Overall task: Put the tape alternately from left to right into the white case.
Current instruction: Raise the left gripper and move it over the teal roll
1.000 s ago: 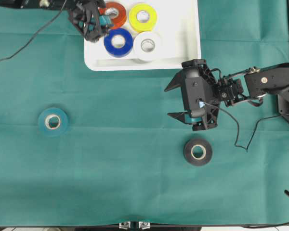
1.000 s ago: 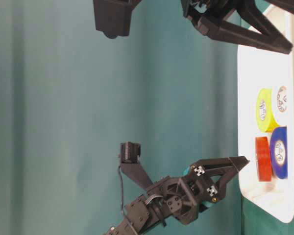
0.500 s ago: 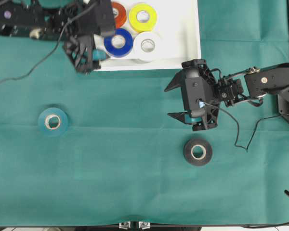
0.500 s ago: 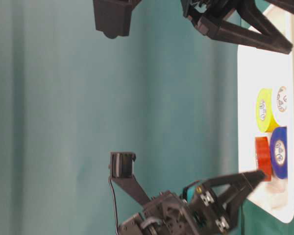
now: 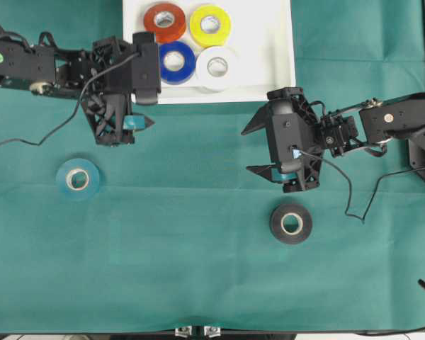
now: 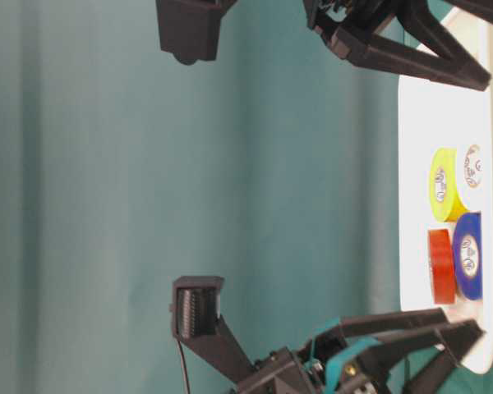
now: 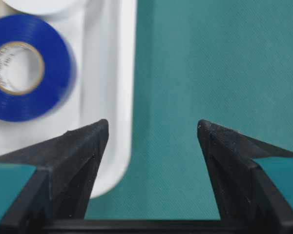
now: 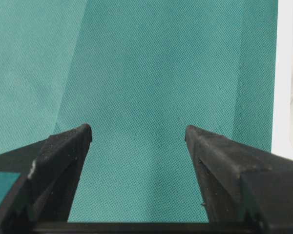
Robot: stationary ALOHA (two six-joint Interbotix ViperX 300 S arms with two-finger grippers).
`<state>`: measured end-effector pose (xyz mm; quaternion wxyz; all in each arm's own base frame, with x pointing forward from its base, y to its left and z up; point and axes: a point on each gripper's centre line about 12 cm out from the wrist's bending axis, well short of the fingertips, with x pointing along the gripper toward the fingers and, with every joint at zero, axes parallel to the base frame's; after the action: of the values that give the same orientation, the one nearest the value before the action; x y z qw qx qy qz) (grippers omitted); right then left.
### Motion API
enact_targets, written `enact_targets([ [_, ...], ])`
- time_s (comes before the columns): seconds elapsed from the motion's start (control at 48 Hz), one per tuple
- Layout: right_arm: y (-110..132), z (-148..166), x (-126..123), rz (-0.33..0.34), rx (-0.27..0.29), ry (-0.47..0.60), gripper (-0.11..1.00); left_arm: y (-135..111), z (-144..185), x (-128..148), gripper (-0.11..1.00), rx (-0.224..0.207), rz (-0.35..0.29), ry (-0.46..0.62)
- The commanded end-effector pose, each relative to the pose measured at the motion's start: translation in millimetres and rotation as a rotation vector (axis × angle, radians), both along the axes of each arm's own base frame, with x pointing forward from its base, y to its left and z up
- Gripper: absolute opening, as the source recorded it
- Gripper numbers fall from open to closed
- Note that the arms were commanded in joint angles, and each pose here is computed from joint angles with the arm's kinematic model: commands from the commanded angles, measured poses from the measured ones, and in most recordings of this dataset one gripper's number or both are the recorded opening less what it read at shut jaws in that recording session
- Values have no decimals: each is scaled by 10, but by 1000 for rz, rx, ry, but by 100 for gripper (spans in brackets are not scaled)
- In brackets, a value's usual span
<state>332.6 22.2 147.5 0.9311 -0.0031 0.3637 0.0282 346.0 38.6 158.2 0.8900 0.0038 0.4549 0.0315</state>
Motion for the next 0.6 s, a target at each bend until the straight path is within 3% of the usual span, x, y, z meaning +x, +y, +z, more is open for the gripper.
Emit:
enact_targets([
  [0.0, 16, 86, 27, 4, 5, -31, 85, -53, 30, -44, 94, 0, -13, -11],
  [0.583, 14, 67, 10, 3, 6, -25, 85, -145, -44, -94, 94, 2, -38, -29],
])
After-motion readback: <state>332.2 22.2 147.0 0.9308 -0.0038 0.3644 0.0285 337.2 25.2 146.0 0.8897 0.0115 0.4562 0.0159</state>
